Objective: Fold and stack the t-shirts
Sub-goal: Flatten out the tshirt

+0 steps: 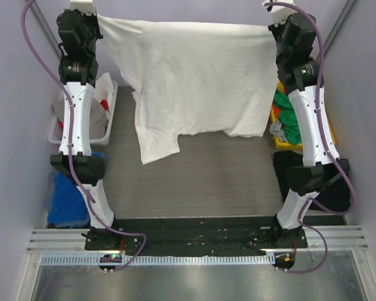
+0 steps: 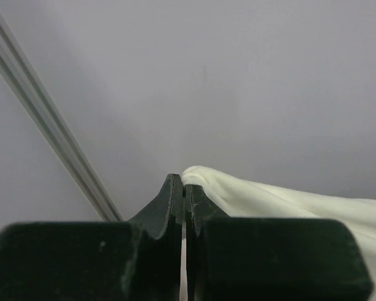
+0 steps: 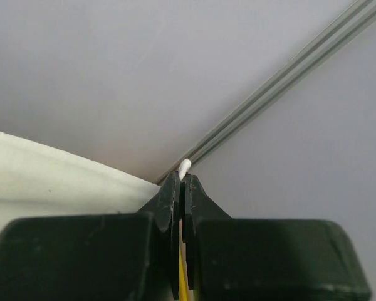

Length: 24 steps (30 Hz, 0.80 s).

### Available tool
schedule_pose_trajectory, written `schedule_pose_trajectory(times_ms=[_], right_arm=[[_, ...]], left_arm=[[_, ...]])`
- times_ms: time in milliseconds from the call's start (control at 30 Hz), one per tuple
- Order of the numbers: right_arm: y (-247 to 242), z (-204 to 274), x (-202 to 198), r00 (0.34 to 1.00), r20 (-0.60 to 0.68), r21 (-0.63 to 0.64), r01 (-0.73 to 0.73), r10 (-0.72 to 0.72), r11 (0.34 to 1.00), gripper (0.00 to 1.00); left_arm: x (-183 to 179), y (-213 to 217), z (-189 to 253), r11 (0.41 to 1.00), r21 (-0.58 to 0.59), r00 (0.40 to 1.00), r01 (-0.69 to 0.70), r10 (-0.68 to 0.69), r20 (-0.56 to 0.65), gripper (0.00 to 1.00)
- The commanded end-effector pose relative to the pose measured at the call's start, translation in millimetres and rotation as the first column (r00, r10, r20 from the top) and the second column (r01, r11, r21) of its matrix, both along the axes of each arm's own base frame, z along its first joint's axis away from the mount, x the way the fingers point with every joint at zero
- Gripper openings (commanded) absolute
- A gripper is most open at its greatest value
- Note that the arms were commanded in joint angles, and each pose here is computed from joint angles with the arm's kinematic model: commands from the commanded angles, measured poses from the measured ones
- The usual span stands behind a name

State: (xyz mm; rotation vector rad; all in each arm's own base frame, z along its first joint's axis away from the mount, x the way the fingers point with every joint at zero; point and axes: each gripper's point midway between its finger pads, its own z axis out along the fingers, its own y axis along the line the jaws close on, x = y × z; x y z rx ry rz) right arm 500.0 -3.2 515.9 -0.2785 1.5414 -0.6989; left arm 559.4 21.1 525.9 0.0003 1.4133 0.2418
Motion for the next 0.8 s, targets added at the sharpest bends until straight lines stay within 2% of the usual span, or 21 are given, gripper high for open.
schedule_pose_trajectory(times_ms=[0, 167, 233, 267, 333, 367, 400, 467, 500, 533, 567, 600, 767], right_arm=[[-36, 88, -52, 0.964, 0.245, 0.055, 0.091, -0.102, 0.994, 0.01], [-43, 92, -71, 0.961, 0.255, 0.071, 0.088, -0.104, 0.994, 0.01], [-42, 74, -70, 0.972, 0.216, 0.065, 0.084, -0.096, 0.994, 0.01], [-43, 82, -84, 0.965, 0.244, 0.071, 0.077, -0.093, 0.994, 0.01], [-41, 55, -81, 0.978, 0.192, 0.062, 0.071, -0.081, 0.996, 0.01], [-41, 43, -87, 0.983, 0.166, 0.058, 0.067, -0.076, 0.996, 0.01], [-40, 34, -89, 0.986, 0.152, 0.071, 0.06, -0.07, 0.996, 0.01], [-39, 6, -96, 0.994, 0.095, 0.073, 0.048, -0.055, 0.996, 0.01], [-38, -6, -97, 0.996, 0.075, 0.082, 0.043, -0.05, 0.996, 0.01], [-37, -18, -101, 0.998, 0.052, 0.082, 0.039, -0.043, 0.996, 0.01], [-34, -51, -98, 0.999, -0.018, 0.072, 0.032, -0.031, 0.997, 0.01], [-36, -53, -108, 0.999, -0.012, 0.085, 0.031, -0.03, 0.996, 0.01], [-30, -111, -122, 0.989, -0.151, 0.107, 0.009, 0.007, 0.994, 0.01]], left_arm=[[-96, 48, 141, 0.985, -0.08, 0.901, -0.155, 0.174, 0.397, 0.0], [-107, 48, 132, 0.985, -0.059, 0.916, -0.162, 0.173, 0.363, 0.0], [-113, 46, 121, 0.987, -0.041, 0.929, -0.158, 0.162, 0.332, 0.0], [-113, 46, 115, 0.987, -0.033, 0.935, -0.156, 0.158, 0.316, 0.0], [-103, 41, 85, 0.991, -0.004, 0.962, -0.132, 0.129, 0.243, 0.0], [-113, 40, 85, 0.992, -0.004, 0.963, -0.123, 0.121, 0.241, 0.0], [-103, 35, 56, 0.995, 0.013, 0.981, -0.096, 0.093, 0.171, 0.0], [-110, 30, 38, 0.997, 0.019, 0.99, -0.071, 0.068, 0.123, 0.0], [-100, 29, 0, 0.998, 0.026, 0.998, -0.057, 0.056, 0.037, 0.0], [-101, 24, -16, 0.999, 0.036, 1.0, -0.031, 0.031, 0.004, 0.0], [-110, 21, -22, 0.999, 0.042, 1.0, -0.016, 0.017, -0.007, 0.0], [-105, 19, -61, 0.999, 0.05, 0.996, 0.0, 0.004, -0.09, 0.0], [-116, 11, -129, 0.996, 0.062, 0.973, 0.061, -0.046, -0.226, 0.0]])
